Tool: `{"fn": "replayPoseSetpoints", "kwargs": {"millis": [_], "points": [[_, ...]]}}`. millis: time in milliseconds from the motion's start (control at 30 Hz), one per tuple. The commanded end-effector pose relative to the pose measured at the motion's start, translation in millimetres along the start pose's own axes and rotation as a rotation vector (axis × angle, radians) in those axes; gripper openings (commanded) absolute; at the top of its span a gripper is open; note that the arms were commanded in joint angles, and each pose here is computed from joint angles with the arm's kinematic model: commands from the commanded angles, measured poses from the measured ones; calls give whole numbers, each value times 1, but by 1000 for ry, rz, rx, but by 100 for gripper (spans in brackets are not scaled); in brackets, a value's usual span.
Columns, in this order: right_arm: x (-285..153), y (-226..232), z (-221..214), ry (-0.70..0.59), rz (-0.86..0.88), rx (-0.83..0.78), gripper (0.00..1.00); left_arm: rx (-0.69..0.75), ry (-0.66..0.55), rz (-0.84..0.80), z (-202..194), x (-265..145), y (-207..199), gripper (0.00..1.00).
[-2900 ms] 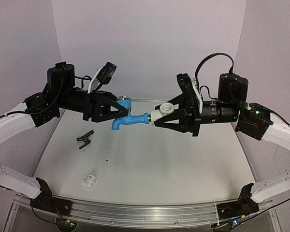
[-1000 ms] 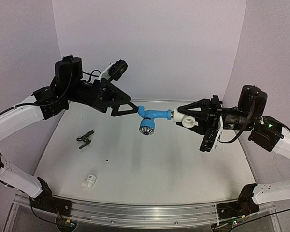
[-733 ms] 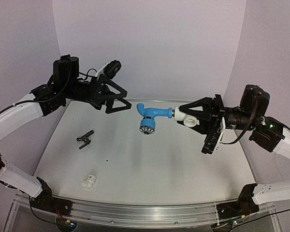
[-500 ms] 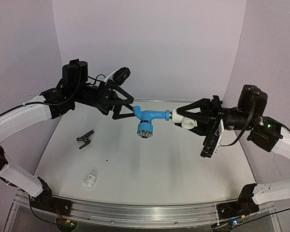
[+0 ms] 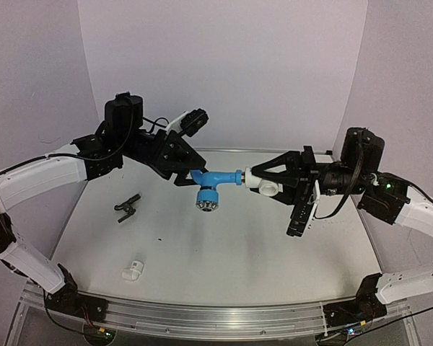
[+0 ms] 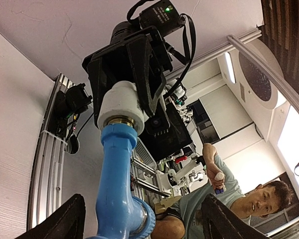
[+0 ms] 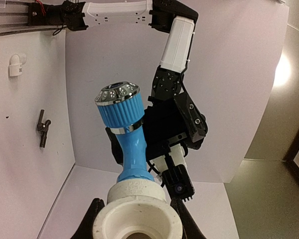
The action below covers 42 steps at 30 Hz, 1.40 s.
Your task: Install the water faucets
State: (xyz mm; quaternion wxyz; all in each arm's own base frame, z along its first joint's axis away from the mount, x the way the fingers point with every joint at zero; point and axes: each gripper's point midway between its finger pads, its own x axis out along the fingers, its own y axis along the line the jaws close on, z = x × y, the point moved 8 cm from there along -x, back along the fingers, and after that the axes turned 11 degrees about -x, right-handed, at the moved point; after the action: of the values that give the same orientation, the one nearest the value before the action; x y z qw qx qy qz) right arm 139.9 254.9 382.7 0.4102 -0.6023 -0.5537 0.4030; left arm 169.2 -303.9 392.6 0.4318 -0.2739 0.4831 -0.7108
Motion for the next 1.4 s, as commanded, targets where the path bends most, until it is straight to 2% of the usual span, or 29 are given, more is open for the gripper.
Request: {"fn": "replayPoseSetpoints", "kwargs": {"millis": [0, 100, 200, 333, 500, 633, 767, 833, 1033, 1133, 1200, 1233, 1367], "points": [[-3, -33, -9, 43, -117, -100, 0, 51, 40, -27, -1, 3, -7, 79], [-2, -34, -10, 48, -124, -77, 0, 63, 68, -42, -5, 7, -7, 78], [-3, -38, -11, 55, -139, -19, 0, 68, 73, -44, -5, 8, -6, 70], [-4, -37, -11, 69, -144, 60, 0, 80, 84, -53, -5, 9, -8, 65], [-5, -35, -8, 62, -146, 102, 0, 84, 77, -49, -3, 10, -7, 51], [-7, -41, -10, 74, -162, 207, 0, 119, 68, -40, -4, 8, -12, 48], [-9, -52, -12, 52, -192, 405, 0, 172, 37, -4, -5, 6, -18, 44], [-7, -56, -13, 35, -200, 552, 0, 218, 7, 29, -6, 4, -22, 40], [-5, -57, -13, 8, -196, 810, 0, 339, -62, 111, -9, -2, -25, 24], [-1, -59, -16, -15, -178, 995, 0, 429, -107, 162, -12, -6, -28, 16], [3, -58, -17, -25, -157, 1096, 0, 476, -126, 183, -13, -9, -30, 15], [7, -57, -18, -44, -129, 1213, 0, 520, -147, 211, -14, -11, -31, 13], [15, -55, -21, -75, -93, 1487, 0, 585, -150, 251, -19, -14, -30, 12]]}}
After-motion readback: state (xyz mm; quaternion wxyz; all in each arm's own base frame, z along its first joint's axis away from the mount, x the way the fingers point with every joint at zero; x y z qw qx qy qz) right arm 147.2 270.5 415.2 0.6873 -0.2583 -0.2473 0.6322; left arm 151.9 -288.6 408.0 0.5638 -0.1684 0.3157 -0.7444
